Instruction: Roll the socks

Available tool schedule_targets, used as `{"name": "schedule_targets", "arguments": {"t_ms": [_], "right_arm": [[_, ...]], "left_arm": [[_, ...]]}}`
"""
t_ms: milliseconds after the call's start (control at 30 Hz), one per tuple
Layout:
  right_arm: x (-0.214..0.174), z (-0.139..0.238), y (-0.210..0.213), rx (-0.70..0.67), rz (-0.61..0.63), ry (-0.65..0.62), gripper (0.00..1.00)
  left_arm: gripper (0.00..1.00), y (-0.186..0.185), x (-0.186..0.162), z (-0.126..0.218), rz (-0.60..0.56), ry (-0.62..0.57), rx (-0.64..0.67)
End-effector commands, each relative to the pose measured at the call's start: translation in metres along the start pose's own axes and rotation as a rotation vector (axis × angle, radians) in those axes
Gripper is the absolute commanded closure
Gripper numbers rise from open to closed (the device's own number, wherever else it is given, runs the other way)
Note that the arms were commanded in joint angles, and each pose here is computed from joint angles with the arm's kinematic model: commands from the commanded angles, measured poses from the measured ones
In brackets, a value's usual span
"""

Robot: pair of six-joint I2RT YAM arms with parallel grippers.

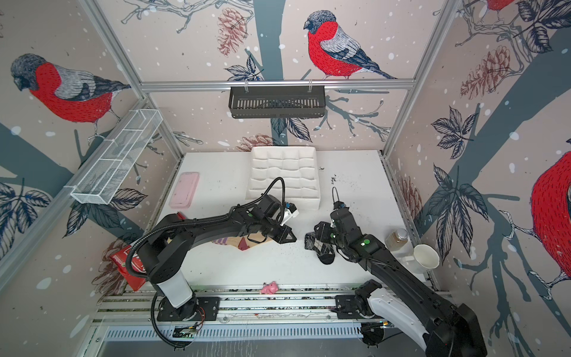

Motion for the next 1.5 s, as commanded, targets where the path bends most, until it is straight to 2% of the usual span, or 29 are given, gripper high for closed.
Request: {"name": "schedule_targets", "arguments": {"t_ms": [0, 167, 400, 567, 733, 967, 1067, 1200, 1367, 1467], "right_arm": [[-0.029, 0.003, -0.012, -0.228, 0.019, 0.059, 0.45], [-0.062, 0.003, 0.001, -0.365, 0.130, 0.098, 0.43], [-0.075, -0.011, 0.016, -0.458, 0.236, 0.109, 0.39], [-0.065, -0.012, 0.028, -0.420, 0.262, 0.072, 0.38], [-0.070, -0.017, 0.024, -0.421, 0.277, 0.104, 0.32], [-0.066, -0.018, 0.021, -0.431, 0.227, 0.069, 0.33], [-0.054, -0.013, 0.023, -0.363, 0.191, 0.033, 0.33], [-0.039, -0.012, 0.027, -0.272, 0.206, -0.017, 0.31], [-0.030, -0.019, 0.029, -0.303, 0.267, -0.019, 0.29], [-0.025, -0.025, 0.033, -0.323, 0.259, 0.016, 0.29]], "left_arm": [[0.91, -0.010, -0.003, 0.004, -0.006, -0.049, -0.090], [0.89, -0.005, -0.011, 0.016, 0.012, -0.095, -0.058], [0.88, -0.011, -0.012, 0.024, -0.011, -0.115, -0.076], [0.87, -0.006, -0.019, 0.019, 0.002, -0.116, -0.059], [0.87, 0.004, -0.023, 0.010, 0.030, -0.118, -0.084], [0.86, 0.016, -0.011, -0.014, 0.056, -0.124, -0.102], [0.86, 0.019, -0.007, -0.024, 0.055, -0.105, -0.093], [0.87, 0.021, -0.004, -0.033, 0.056, -0.096, -0.096], [0.88, 0.024, -0.005, -0.021, 0.064, -0.119, -0.091], [0.88, 0.030, -0.008, -0.005, 0.076, -0.142, -0.065]]}}
Point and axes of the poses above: each gripper's point midway between its finger pads, its own z axis back along the fingers, its own y axis along the line the jaws close on, x = y × z, the point moved 8 cm from there along z, back along the fingers, and after that the axes turned 3 degrees about z, right-handed, at the moved point
